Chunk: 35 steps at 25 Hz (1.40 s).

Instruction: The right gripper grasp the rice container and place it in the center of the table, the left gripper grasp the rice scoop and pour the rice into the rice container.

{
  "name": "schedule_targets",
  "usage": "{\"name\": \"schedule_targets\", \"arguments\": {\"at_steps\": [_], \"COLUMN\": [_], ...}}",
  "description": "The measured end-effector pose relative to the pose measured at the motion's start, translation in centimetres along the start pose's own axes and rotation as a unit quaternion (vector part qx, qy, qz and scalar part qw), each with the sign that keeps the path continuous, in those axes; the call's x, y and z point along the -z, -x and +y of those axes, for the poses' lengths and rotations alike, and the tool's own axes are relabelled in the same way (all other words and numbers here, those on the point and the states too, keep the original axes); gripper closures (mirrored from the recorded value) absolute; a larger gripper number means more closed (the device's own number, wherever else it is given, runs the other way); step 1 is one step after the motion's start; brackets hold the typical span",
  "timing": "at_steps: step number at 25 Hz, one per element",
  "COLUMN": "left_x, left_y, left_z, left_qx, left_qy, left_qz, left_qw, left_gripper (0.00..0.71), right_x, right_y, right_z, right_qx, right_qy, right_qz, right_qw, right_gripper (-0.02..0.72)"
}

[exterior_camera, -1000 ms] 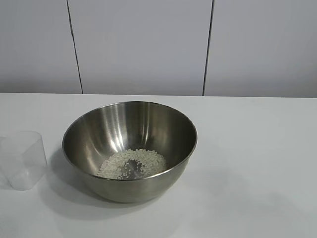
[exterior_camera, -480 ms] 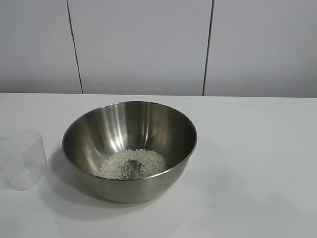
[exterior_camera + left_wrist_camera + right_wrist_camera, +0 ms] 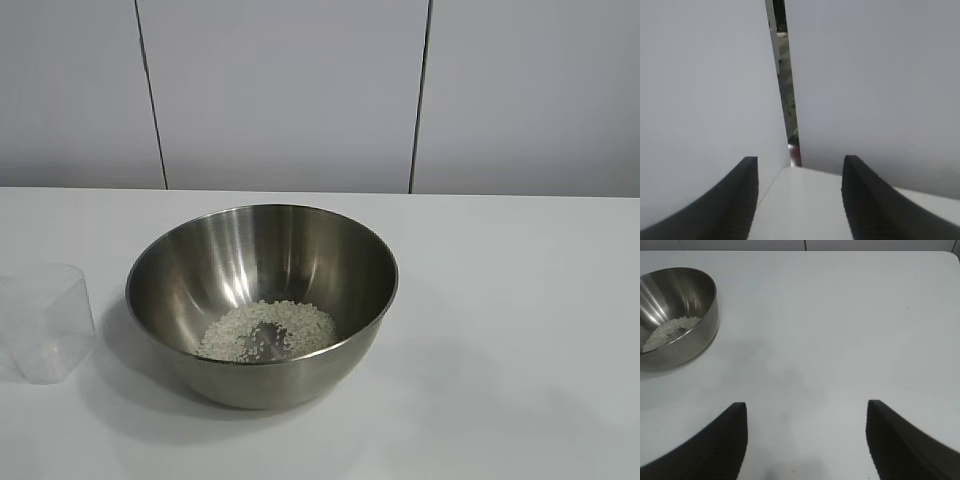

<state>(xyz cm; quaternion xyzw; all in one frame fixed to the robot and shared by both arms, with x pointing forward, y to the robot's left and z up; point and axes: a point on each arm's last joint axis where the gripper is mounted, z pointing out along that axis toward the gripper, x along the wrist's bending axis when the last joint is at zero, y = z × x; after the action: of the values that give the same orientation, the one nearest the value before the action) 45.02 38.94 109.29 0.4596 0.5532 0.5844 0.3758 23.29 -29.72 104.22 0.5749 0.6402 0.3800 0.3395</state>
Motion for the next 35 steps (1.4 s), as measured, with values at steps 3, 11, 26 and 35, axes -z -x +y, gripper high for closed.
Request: {"name": "schedule_targets", "arguments": {"at_steps": [3, 11, 26, 35], "left_x": [4.6, 15.6, 23.2, 23.5], "left_y": [2.1, 4.0, 2.3, 2.7], "left_z": [3.5, 3.8, -3.7, -5.2], "left_qx": [-0.009, -0.032, -0.078, -0.064], "left_qy": [0.03, -0.02, -0.275, -0.252], "left_qz": [-0.026, -0.17, -0.299, -0.318], "left_qw": [0.999, 0.985, 0.91, 0.912], "left_gripper": [0.344, 0.345, 0.347, 0.347], "right_x": [0.0, 0.0, 0.0, 0.0], "right_y": [0.0, 0.0, 0.0, 0.0], "right_z": [0.0, 0.0, 0.0, 0.0], "right_qx": [0.0, 0.0, 0.0, 0.0], "right_qy": [0.0, 0.0, 0.0, 0.0], "right_qz": [0.0, 0.0, 0.0, 0.0], "right_qw": [1.0, 1.0, 1.0, 1.0], "right_gripper": [0.241, 0.241, 0.241, 0.241]}}
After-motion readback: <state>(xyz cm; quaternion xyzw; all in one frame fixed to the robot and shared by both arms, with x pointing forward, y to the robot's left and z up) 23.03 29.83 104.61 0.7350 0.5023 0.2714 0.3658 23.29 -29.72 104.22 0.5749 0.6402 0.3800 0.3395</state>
